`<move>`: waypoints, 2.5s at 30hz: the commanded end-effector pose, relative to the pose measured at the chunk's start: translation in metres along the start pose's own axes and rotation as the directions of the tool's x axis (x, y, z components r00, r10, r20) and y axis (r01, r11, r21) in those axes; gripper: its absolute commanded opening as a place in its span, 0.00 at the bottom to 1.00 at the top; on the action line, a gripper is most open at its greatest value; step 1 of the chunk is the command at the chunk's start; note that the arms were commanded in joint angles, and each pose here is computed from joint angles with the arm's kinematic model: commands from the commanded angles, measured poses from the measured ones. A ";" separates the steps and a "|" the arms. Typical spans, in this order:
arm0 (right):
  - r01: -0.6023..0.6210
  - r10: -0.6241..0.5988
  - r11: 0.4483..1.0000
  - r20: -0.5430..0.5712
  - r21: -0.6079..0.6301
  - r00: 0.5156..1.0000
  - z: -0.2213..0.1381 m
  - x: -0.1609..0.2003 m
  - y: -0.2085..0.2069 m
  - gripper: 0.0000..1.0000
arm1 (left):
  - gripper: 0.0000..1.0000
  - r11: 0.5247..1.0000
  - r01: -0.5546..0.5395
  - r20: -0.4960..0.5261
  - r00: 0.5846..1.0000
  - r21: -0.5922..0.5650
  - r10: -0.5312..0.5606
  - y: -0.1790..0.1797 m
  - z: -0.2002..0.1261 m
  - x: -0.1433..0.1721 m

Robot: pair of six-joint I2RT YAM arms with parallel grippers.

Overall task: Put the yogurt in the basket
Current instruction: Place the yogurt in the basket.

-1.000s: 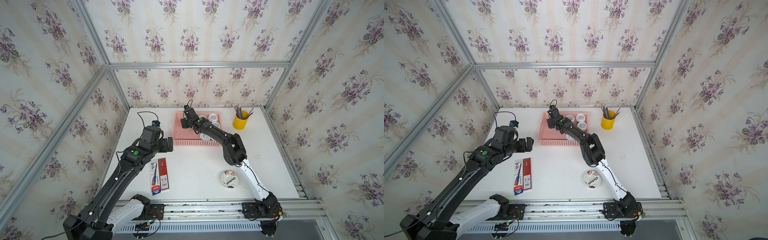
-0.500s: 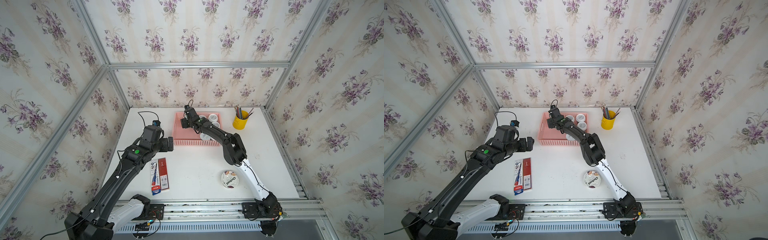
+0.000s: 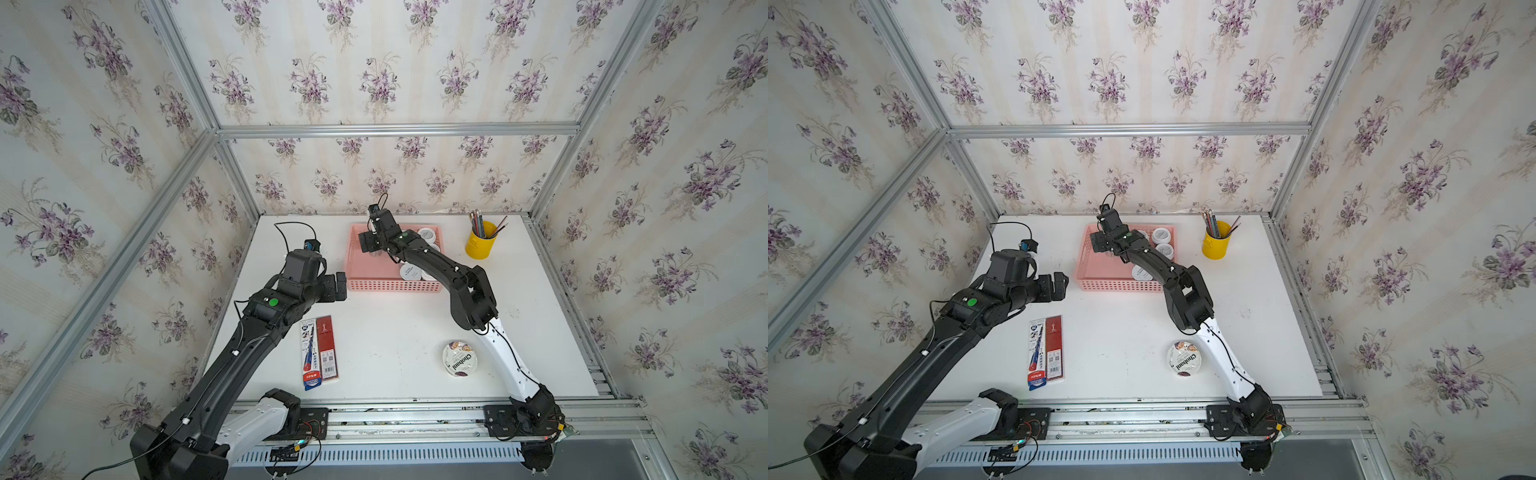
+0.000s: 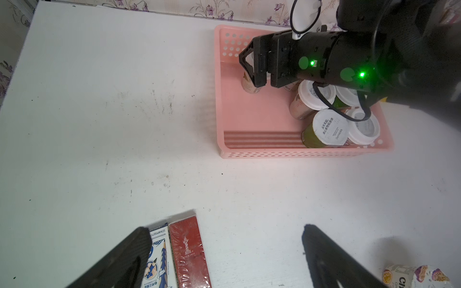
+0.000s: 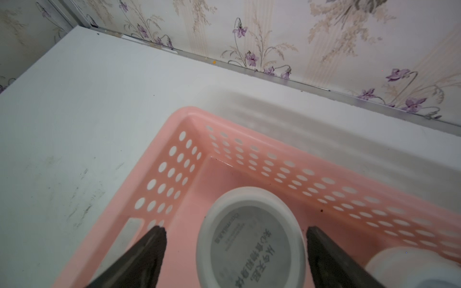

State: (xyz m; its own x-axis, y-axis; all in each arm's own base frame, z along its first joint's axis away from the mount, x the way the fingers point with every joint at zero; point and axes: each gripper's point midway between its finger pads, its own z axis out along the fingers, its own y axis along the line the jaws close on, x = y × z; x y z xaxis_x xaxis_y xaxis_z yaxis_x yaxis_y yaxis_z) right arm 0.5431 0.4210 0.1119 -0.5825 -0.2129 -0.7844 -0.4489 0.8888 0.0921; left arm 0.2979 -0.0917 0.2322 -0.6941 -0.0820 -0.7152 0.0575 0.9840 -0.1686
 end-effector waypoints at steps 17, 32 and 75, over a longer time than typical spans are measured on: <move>-0.013 0.011 1.000 -0.069 -0.023 0.998 -0.009 0.011 -0.003 0.92 | 0.99 0.999 0.000 0.035 0.999 0.051 -0.002 -0.007 -0.010 -0.005; -0.004 0.004 1.000 -0.059 0.008 0.998 0.002 0.016 -0.009 0.78 | 0.99 0.999 0.001 0.037 0.999 0.044 -0.002 -0.006 -0.009 -0.006; -0.164 0.167 0.985 -0.054 0.046 0.985 -0.280 0.057 -0.036 0.81 | 0.99 0.949 -0.107 -0.086 0.987 0.296 0.138 -0.087 -0.019 0.034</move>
State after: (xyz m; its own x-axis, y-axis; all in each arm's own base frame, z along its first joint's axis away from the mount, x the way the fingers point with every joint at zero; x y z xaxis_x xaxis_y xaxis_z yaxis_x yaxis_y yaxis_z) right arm 0.3682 0.3050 0.2584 -0.6081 -0.1308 -0.7830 -0.4446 0.8733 0.1994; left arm 0.2667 -0.1614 0.2410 -0.7247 0.0450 -0.6876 0.3122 0.9110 -0.2695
